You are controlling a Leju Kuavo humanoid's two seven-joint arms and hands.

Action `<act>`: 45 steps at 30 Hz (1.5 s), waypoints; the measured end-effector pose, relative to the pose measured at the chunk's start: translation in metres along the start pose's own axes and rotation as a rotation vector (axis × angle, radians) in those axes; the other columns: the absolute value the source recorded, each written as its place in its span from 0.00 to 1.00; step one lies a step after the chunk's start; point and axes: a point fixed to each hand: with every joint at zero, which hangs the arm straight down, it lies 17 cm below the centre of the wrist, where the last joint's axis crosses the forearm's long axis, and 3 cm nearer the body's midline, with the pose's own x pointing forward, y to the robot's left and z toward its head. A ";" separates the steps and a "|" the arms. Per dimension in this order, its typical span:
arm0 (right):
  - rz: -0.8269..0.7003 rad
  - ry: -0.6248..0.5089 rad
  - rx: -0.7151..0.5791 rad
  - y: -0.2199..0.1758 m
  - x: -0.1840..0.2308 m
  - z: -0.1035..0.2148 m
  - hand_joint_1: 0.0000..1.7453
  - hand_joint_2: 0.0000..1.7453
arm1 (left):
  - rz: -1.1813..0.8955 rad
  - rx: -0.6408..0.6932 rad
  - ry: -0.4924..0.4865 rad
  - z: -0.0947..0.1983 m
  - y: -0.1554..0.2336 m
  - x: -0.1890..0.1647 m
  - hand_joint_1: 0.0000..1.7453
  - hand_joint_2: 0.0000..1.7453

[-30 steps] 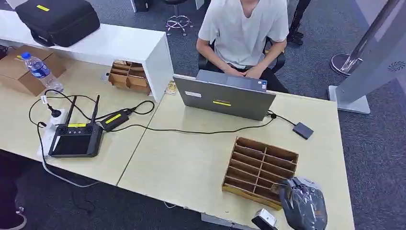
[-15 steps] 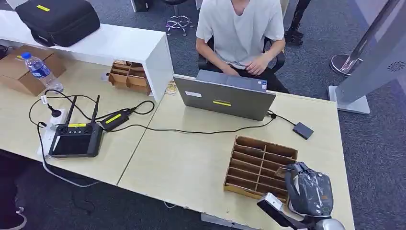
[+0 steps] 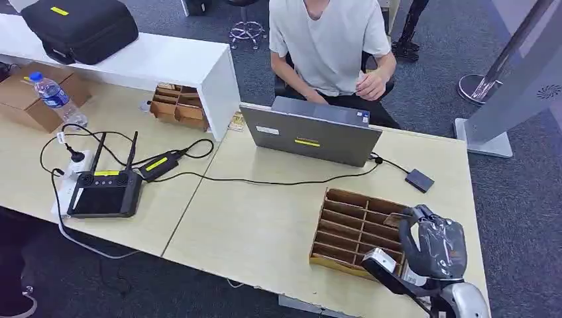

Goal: Pass the card to the sensor for recognition and then transmit it.

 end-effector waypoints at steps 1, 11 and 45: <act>0.001 0.000 -0.001 -0.001 0.000 -0.001 1.00 1.00 | 0.000 0.000 0.000 0.000 0.000 0.000 0.00 1.00; 0.015 -0.023 -0.048 -0.021 0.001 -0.025 1.00 1.00 | -0.021 -0.005 0.003 0.000 -0.001 0.000 0.00 1.00; 0.319 0.136 -0.139 -0.096 -0.084 -0.220 0.00 1.00 | -0.248 -0.056 -0.011 -0.001 -0.013 0.018 0.00 1.00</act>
